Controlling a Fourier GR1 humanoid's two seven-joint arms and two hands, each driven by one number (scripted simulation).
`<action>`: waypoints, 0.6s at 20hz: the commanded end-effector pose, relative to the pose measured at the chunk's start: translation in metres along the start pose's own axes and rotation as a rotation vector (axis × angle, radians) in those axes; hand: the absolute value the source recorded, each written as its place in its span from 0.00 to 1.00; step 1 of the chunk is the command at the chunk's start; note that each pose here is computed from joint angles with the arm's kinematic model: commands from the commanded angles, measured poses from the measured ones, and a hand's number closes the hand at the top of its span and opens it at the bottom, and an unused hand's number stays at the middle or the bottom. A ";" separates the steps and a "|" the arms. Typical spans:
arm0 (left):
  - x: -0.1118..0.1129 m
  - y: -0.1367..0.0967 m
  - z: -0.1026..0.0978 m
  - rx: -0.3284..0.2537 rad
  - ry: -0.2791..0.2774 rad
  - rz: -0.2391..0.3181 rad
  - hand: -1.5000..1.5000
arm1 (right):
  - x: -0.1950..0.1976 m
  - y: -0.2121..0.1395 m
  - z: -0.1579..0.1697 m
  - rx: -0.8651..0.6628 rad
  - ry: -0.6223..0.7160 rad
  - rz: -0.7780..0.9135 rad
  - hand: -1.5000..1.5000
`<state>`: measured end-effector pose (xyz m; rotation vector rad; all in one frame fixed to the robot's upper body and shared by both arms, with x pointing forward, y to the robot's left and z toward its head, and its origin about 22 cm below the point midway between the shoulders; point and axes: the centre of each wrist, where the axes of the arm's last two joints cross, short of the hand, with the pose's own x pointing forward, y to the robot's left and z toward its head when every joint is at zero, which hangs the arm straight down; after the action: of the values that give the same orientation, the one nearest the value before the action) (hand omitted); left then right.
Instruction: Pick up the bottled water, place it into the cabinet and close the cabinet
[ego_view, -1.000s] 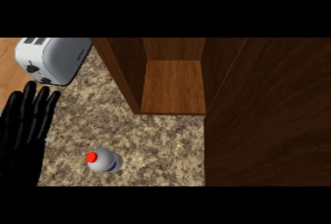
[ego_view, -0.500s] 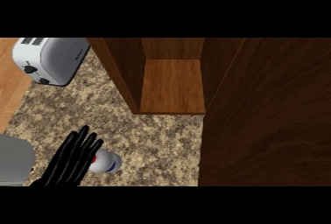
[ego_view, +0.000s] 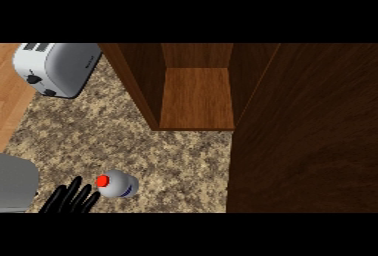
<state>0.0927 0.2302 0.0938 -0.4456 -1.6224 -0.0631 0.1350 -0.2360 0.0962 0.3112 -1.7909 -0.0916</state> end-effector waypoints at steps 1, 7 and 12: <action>-0.012 0.000 0.000 0.015 0.026 0.004 0.00 | 0.003 0.005 0.021 -0.007 -0.003 -0.039 0.00; -0.015 0.013 0.031 0.028 0.002 -0.003 0.00 | 0.004 -0.007 0.034 0.013 0.006 0.003 0.00; -0.008 0.040 0.039 0.021 -0.027 -0.014 0.00 | 0.001 0.009 0.034 0.022 -0.017 0.010 0.00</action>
<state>0.0719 0.2593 0.0780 -0.4201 -1.6364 -0.0549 0.1121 -0.2332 0.0880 0.3092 -1.8018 -0.0729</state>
